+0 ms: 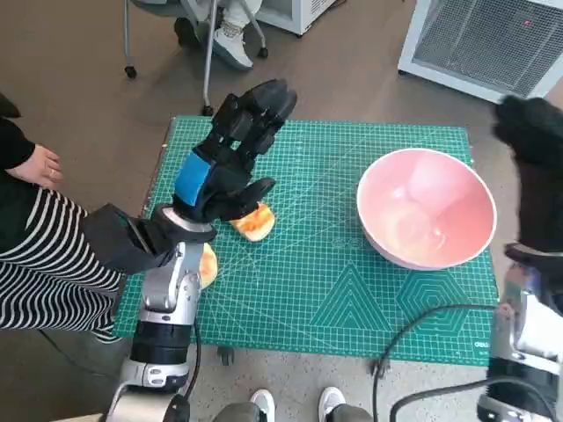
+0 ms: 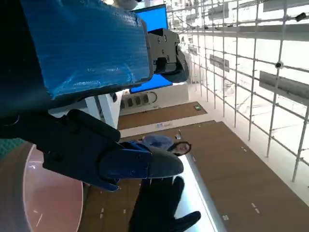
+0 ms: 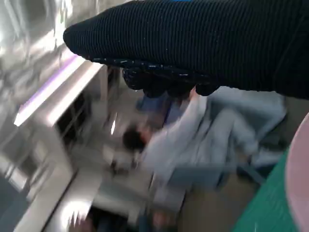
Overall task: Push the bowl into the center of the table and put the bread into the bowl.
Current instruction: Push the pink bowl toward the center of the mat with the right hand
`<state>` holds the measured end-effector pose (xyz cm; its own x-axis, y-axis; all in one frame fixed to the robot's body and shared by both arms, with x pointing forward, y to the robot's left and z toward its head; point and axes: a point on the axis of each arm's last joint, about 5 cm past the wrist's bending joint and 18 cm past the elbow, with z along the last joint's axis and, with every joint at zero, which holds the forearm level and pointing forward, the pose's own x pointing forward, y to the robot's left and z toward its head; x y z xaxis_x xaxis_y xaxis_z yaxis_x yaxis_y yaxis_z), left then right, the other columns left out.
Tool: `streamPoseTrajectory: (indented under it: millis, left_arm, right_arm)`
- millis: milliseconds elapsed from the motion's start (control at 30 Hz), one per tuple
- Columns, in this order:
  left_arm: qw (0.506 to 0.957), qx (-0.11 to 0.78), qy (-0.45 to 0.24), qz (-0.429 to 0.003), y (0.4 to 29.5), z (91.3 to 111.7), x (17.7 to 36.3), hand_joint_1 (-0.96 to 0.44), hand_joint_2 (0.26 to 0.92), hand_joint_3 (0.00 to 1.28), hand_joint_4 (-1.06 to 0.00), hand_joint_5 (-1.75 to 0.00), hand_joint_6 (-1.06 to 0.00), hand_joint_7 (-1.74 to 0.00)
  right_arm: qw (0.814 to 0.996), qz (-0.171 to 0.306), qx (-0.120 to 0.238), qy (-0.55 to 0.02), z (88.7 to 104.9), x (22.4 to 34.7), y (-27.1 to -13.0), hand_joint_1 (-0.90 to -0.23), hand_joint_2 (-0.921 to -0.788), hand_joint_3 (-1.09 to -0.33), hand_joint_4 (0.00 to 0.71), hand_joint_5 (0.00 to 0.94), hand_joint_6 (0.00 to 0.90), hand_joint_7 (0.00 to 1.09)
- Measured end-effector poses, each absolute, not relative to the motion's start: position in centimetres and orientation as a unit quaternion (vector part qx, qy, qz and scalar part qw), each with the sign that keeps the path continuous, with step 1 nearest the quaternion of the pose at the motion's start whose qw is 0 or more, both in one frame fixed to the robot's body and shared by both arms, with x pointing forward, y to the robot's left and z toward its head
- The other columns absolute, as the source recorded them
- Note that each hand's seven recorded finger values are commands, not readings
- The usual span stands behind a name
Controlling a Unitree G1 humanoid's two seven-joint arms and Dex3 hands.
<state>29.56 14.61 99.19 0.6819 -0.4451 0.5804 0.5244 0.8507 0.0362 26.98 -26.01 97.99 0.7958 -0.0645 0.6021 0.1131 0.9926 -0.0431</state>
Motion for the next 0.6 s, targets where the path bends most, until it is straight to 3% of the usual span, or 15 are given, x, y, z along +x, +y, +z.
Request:
streamPoseTrajectory:
  millis: [267, 600]
  left_arm:
    - [0.915, -0.067, -0.303, -0.258, 14.5, 99.2, 29.5, -0.66, 0.921, 0.30, -0.09, -0.22, 0.00, -0.65]
    - [0.915, -0.067, -0.301, -0.259, 14.4, 99.1, 29.6, -0.65, 0.921, 0.30, -0.09, -0.23, 0.00, -0.64]
  right_arm:
    - [0.960, -0.113, -0.027, -0.254, 95.2, 27.0, -28.1, -0.717, -0.921, -0.880, 0.090, 0.001, -0.001, 0.45]
    - [0.973, -0.159, 0.005, -0.168, 92.5, 27.3, -29.4, -0.708, -0.921, -0.861, 0.094, 0.002, 0.002, 0.44]
